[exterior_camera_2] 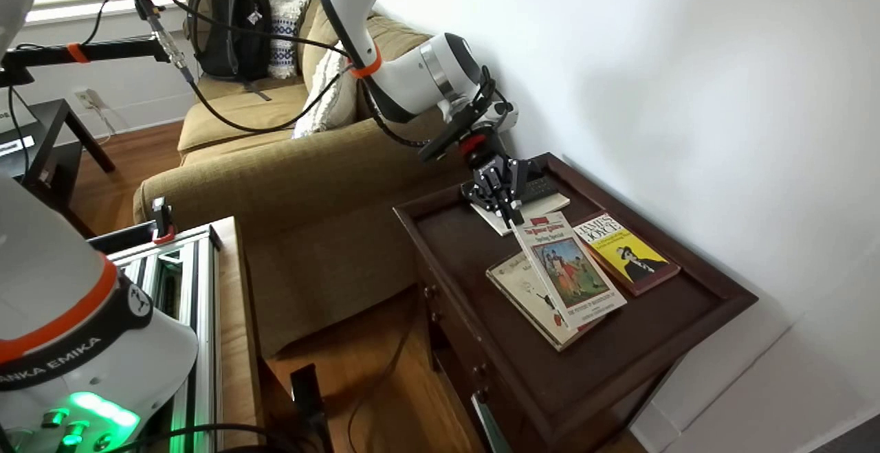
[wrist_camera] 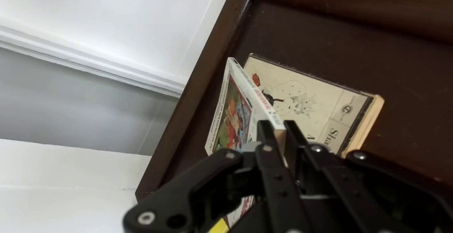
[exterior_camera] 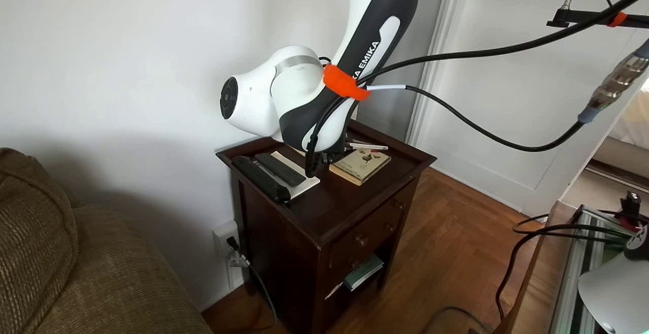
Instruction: Place the top two books in front of the table
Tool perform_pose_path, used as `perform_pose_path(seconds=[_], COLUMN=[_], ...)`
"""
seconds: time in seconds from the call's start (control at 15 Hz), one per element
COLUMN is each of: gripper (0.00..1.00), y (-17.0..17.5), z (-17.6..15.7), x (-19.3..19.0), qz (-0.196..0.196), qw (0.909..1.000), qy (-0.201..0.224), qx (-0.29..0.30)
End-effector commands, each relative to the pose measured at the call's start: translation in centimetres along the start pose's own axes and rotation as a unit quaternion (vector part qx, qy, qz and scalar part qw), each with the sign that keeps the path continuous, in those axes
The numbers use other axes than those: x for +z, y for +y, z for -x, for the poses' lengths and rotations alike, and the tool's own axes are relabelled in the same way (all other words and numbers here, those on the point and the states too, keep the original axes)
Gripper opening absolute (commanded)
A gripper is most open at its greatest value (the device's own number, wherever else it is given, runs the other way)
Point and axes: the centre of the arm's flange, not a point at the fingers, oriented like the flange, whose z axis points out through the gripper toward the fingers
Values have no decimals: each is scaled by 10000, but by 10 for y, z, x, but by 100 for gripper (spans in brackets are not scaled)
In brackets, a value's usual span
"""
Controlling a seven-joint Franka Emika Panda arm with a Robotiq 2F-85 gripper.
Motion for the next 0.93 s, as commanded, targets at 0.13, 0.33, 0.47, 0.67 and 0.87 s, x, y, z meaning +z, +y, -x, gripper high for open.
perform_pose_path(seconds=[0.13, 0.33, 0.47, 0.67, 0.87], gripper=[3, 3, 3, 3, 3], y=[-12, -17, -20, -21, -23], z=[35, 35, 32, 26, 18], x=[20, 31, 37, 42, 42], qz=[66, 89, 89, 3, -20], qw=[9991, 9993, 9996, 10000, 10000], qy=[57, 25, -14, -50, -46], qx=[-425, -358, -250, -82, 0])
